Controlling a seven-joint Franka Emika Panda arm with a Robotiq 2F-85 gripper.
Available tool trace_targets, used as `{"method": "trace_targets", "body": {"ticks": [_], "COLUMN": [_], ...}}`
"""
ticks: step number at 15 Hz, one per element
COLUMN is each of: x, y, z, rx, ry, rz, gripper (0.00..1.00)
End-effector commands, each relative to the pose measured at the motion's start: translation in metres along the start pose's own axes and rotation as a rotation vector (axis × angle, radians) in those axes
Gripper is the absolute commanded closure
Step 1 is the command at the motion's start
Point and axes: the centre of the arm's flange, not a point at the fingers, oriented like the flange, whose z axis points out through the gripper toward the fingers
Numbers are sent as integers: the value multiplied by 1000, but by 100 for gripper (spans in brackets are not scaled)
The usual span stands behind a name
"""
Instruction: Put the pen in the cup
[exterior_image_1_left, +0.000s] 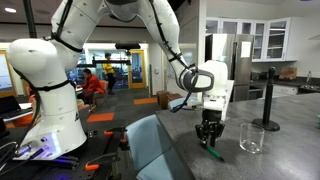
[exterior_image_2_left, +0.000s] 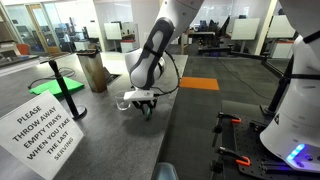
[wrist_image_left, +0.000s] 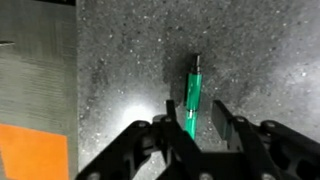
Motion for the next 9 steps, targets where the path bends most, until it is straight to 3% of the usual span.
{"method": "trace_targets", "body": {"ticks": [1, 3, 9], "x": [-1, -2, -3], "y": [3, 3, 1], "z": [2, 6, -21], "rx": [24, 19, 65], "ry": [5, 13, 14], "rz": [-7, -11, -29], "gripper": [87, 99, 96]}}
